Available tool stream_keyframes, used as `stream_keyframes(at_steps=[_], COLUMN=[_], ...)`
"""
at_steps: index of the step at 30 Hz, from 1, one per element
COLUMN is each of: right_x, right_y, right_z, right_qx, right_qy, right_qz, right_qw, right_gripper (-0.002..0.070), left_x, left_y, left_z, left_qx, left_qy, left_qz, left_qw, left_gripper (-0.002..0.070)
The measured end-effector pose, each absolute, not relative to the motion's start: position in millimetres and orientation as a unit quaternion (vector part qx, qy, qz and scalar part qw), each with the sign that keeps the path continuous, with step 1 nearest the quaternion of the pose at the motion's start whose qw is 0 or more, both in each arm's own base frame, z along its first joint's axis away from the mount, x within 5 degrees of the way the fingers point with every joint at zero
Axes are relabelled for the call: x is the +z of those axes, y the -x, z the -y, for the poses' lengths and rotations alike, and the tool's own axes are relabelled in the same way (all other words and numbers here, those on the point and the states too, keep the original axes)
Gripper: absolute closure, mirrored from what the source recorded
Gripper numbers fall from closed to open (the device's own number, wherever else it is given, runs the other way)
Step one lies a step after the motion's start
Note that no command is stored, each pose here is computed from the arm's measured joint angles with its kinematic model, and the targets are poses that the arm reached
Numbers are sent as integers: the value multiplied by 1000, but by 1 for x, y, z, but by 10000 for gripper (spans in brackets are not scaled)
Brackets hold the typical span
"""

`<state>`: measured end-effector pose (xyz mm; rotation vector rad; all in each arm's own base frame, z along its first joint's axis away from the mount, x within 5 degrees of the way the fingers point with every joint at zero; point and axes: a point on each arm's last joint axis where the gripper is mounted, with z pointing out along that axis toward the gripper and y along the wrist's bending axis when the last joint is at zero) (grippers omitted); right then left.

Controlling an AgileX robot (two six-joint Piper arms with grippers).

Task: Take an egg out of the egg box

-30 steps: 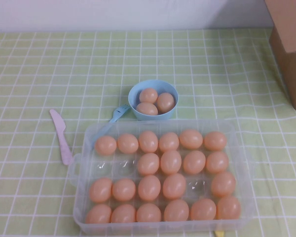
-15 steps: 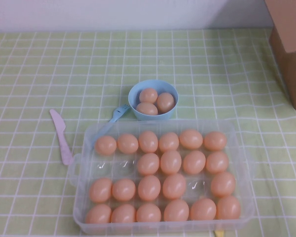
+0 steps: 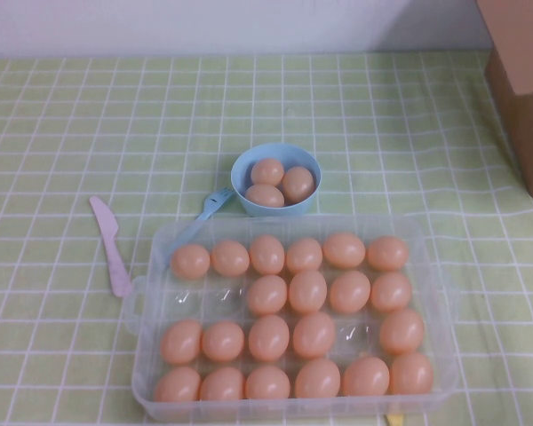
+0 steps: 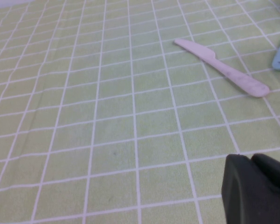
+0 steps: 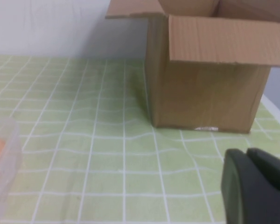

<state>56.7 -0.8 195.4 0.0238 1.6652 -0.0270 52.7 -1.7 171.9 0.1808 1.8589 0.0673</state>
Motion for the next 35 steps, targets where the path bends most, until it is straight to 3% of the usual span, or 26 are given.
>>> stream_keyframes(at_steps=[15, 35], right_x=[173, 172], right_y=[-54, -54], right_z=[3, 3], right_qx=[0, 1], right_qy=[-43, -47], right_qz=[-800, -805], right_qw=[599, 591], right_gripper=[694, 694], left_x=[172, 172], left_y=[-53, -53], left_z=[2, 2], left_qx=[29, 29], left_qy=[-78, -78], left_qz=[-800, -800], left_qw=[594, 594], left_gripper=[680, 680])
